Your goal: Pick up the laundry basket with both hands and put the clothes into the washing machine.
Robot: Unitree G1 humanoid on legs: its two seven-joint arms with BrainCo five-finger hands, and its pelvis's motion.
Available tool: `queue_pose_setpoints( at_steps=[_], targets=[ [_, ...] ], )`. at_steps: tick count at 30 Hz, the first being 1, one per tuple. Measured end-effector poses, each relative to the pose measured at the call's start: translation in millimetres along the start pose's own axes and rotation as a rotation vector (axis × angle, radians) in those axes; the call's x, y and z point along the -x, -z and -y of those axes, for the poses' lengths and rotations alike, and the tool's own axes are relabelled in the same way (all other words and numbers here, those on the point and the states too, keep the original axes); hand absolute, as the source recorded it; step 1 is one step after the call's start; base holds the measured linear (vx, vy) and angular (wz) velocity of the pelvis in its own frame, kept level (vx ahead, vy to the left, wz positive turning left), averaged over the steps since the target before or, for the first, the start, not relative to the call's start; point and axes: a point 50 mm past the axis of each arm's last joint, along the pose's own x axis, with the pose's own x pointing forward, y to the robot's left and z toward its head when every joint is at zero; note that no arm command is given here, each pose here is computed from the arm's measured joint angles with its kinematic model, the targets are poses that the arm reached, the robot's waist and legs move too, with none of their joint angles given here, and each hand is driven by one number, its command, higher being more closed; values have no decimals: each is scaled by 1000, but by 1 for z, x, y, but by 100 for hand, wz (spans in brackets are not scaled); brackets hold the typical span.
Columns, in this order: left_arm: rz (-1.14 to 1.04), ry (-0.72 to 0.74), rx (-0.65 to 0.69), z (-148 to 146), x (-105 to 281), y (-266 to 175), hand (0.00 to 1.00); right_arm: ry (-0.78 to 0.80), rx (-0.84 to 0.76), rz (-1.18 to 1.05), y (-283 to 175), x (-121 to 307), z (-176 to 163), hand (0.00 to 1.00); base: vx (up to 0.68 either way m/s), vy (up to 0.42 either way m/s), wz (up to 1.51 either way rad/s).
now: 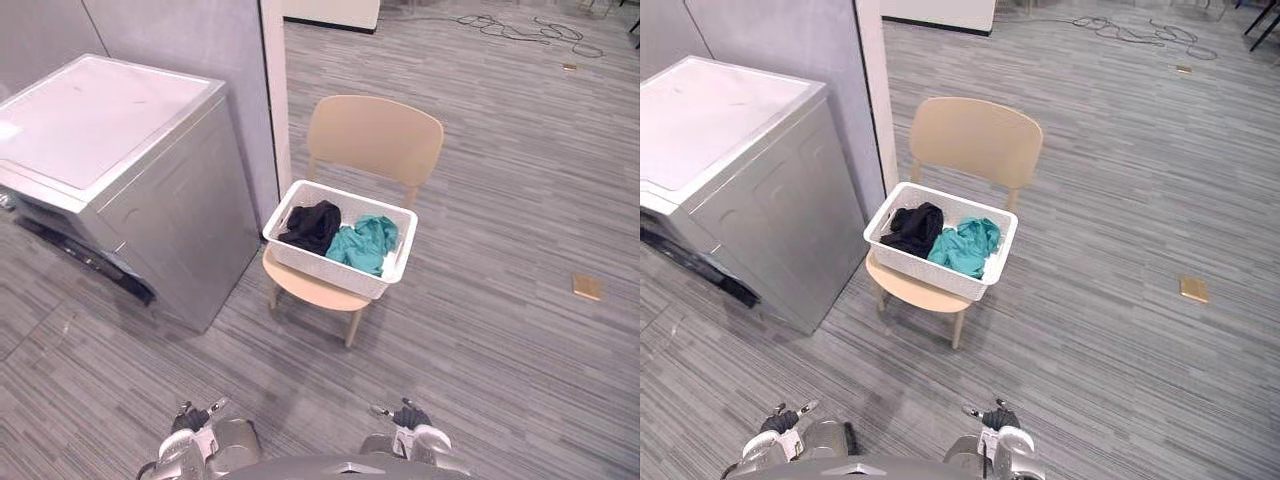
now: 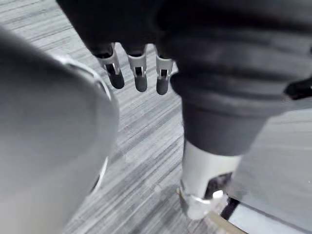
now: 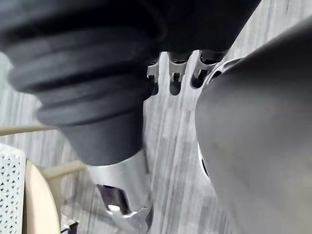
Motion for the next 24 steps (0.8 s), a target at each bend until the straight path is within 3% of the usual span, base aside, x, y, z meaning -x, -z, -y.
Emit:
queue_pose_setpoints(
  at_steps=[1, 6, 12, 19, 24],
  targets=[
    [-8, 17, -28, 5, 0, 1, 0, 28, -12, -12, 1, -2, 10, 0, -25, 327, 76],
    [14, 18, -139, -5, -2, -6, 0, -3, -14, -74, 7, -4, -4, 0, -22, 162, 53],
    [47, 97, -248, 11, -2, -16, 0, -38, 22, 17, -30, -11, -16, 0, -150, 76, -4],
    [150, 127, -296, 21, -2, -42, 0, -28, -30, 30, -35, -12, -11, 0, -120, 76, 20],
    [162, 82, -270, 13, -2, -47, 0, 18, -48, 23, -30, -11, -5, 0, -45, 14, 36]
  ],
)
